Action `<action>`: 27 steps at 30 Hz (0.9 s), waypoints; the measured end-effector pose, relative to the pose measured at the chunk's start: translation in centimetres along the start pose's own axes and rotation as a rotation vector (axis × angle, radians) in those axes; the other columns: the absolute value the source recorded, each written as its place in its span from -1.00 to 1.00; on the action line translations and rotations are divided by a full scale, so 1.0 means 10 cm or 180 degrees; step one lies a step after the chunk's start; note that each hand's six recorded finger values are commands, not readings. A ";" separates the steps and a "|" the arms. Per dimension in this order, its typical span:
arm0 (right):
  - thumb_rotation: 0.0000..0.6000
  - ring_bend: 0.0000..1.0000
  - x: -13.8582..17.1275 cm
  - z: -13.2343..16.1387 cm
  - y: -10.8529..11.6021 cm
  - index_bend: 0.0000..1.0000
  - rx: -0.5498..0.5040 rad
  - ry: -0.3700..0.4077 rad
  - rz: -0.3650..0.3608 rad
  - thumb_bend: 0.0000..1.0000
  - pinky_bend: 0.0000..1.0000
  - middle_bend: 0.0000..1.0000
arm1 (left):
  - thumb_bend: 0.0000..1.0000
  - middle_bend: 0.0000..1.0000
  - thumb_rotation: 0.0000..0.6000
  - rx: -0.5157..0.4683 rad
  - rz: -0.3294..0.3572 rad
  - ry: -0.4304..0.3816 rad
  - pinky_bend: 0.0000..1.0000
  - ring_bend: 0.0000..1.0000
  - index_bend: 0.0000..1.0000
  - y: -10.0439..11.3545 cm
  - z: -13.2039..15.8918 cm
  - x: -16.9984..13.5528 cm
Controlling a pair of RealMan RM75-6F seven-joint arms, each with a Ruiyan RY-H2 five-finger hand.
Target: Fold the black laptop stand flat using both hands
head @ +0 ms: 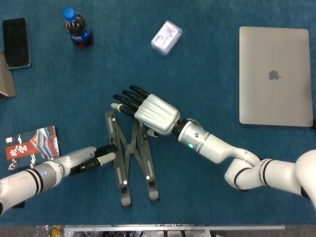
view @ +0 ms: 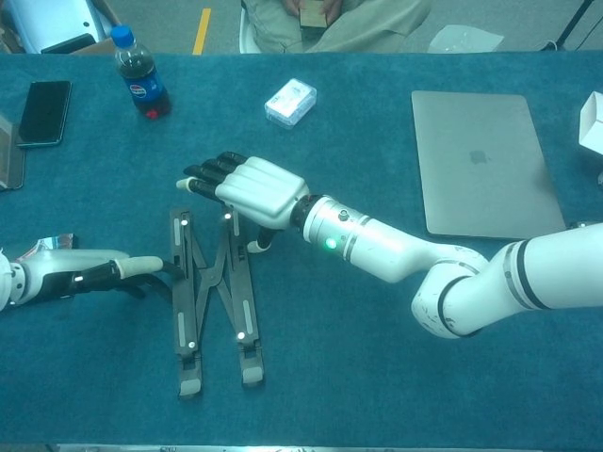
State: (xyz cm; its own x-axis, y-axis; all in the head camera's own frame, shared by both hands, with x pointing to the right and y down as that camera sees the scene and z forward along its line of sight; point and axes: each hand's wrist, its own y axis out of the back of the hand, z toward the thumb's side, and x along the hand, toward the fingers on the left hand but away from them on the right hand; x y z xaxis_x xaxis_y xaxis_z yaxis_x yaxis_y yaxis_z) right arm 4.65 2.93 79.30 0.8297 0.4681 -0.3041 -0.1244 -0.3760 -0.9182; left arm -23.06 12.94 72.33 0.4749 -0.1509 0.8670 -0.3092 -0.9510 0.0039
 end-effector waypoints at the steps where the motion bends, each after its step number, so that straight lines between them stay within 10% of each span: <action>1: 1.00 -1.00 0.00 0.00 0.00 -1.00 -0.0003 -0.0003 -0.0002 -0.82 -0.86 -0.98 | -0.50 -0.73 -1.00 0.0006 -0.0002 -0.0004 -0.82 -1.00 -1.00 0.00 0.01 0.00; 16: 1.00 -1.00 0.09 -0.19 0.17 -1.00 -0.0059 -0.0044 -0.0078 -0.81 -0.87 -1.00 | -0.50 -0.78 -1.00 0.0380 0.0303 0.0015 -0.82 -1.00 -1.00 0.23 -0.06 -0.15; 27: 1.00 -1.00 0.23 -0.29 0.52 -1.00 -0.0217 0.0097 -0.0083 -0.80 -0.87 -1.00 | -0.50 -0.79 -0.82 0.0706 0.1035 -0.0087 -0.82 -1.00 -1.00 0.58 -0.05 -0.45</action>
State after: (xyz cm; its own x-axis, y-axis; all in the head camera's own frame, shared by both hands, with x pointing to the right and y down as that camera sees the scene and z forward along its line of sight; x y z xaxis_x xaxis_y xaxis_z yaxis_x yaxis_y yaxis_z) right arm 7.50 -0.27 74.51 0.8484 0.4544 -0.2716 -0.0660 -0.4182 -0.9059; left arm -27.44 8.23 68.69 0.4040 -0.4582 0.7917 -0.2630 -0.8872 -0.3792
